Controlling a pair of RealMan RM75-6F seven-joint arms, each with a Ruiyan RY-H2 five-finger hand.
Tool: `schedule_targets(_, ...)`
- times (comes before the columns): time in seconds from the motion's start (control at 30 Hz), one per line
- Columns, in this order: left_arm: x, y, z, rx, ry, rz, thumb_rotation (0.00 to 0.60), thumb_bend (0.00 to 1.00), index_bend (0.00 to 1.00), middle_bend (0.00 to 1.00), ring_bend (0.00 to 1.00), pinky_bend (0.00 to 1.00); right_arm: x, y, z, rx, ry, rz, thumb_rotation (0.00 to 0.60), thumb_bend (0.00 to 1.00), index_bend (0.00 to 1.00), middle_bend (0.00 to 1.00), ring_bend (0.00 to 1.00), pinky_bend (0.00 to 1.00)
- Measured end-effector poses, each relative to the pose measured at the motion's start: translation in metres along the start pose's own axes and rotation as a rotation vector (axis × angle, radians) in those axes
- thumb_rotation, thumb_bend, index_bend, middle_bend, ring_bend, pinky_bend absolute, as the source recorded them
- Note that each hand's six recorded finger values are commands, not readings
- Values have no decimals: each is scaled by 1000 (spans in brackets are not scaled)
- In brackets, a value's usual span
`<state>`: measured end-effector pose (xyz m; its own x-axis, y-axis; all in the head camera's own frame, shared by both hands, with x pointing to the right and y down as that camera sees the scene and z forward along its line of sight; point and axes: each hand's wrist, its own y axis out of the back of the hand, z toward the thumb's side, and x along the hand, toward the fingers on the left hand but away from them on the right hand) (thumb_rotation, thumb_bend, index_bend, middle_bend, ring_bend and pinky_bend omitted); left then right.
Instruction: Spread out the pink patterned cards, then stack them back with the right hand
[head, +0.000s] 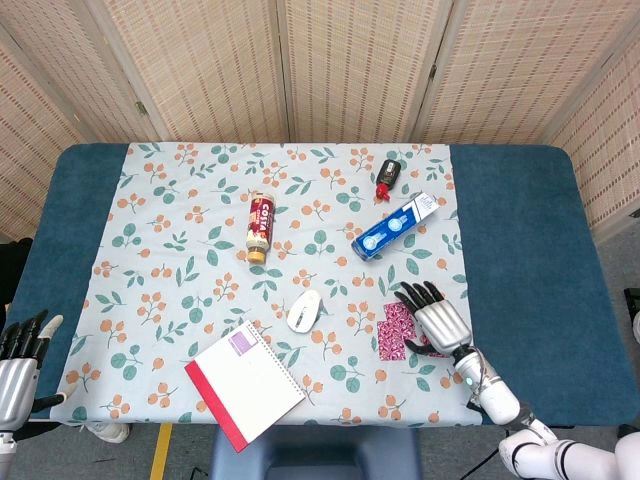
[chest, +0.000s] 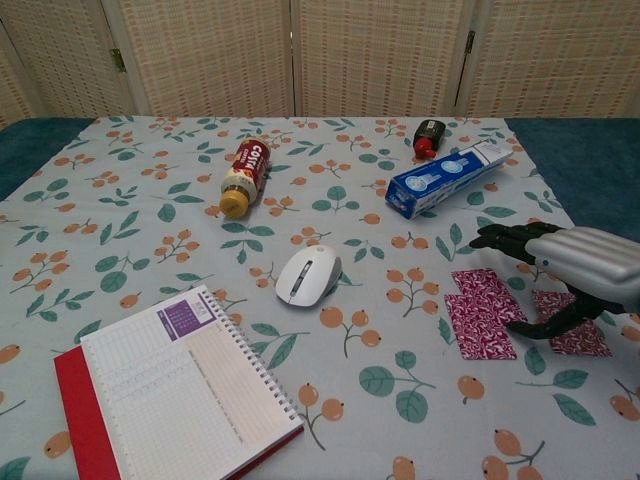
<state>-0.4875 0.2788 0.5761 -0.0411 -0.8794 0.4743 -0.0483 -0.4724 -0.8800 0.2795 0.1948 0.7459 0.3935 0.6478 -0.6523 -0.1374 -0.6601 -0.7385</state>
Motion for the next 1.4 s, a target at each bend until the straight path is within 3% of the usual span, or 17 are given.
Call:
schedule_targets(0.83, 1, -4, -2, 4, 10, -13, 600, 178, 94, 32, 73, 0, -39, 13, 4, 15, -15, -17, 426, 337, 45, 0, 0, 0)
schedule_targets(1.4, 2, -4, -2, 6, 12, -14, 600, 178, 93, 32, 73, 0, -47, 19, -2, 26, -33, -32, 427, 336, 45, 0, 0, 0)
